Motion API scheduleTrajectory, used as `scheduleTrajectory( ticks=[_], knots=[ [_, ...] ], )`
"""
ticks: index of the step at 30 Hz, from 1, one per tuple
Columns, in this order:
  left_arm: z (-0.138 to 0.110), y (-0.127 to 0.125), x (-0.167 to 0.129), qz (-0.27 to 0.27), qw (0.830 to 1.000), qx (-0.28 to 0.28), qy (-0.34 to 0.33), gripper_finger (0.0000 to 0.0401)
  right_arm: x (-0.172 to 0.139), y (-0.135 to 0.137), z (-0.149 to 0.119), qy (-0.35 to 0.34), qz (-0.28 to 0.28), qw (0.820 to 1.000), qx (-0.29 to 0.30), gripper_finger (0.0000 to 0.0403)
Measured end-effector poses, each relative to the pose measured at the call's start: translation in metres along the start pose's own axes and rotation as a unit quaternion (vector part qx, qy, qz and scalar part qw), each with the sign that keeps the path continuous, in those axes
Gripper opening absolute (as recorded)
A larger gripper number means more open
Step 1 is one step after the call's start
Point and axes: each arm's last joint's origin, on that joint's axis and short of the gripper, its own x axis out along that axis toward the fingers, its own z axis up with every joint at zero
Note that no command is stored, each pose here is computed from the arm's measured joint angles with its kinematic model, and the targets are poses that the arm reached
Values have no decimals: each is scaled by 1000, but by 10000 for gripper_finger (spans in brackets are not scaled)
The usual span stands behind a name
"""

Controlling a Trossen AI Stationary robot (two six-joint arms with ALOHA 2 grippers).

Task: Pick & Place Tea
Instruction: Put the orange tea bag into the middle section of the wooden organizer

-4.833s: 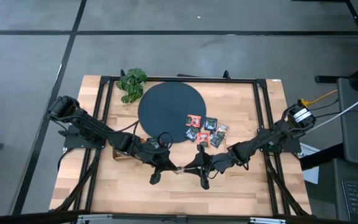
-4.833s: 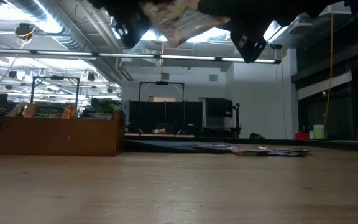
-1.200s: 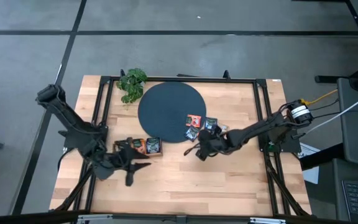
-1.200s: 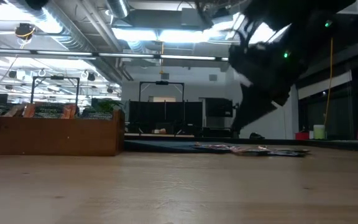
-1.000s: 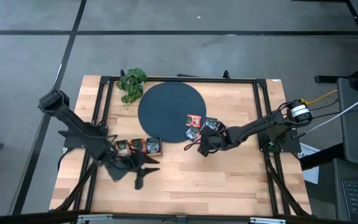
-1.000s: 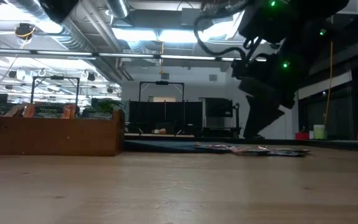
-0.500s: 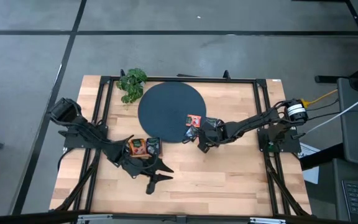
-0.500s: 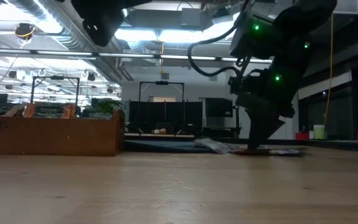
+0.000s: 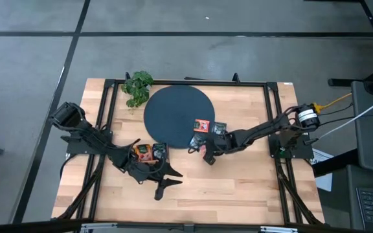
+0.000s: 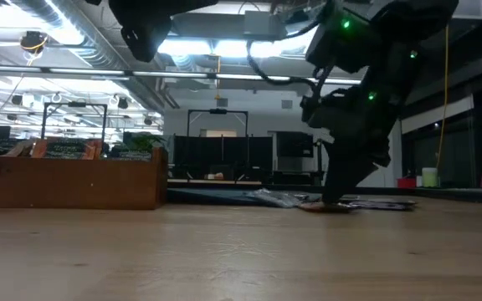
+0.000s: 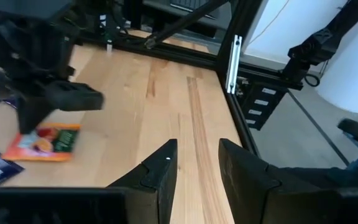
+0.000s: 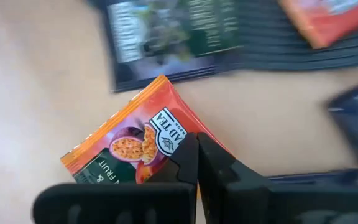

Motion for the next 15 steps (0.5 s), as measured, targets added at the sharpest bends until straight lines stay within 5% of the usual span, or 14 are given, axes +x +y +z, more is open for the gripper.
scheduleTrajectory(
  ticks=[7,15],
  knots=[
    [2,9,6,15,1000,-6,-5,114,-4,29,-9,-7,119,992,-33,5],
    [-10,15,42,8,1000,-5,17,114,-14,54,-18,-52,176,981,-67,5]
  ],
)
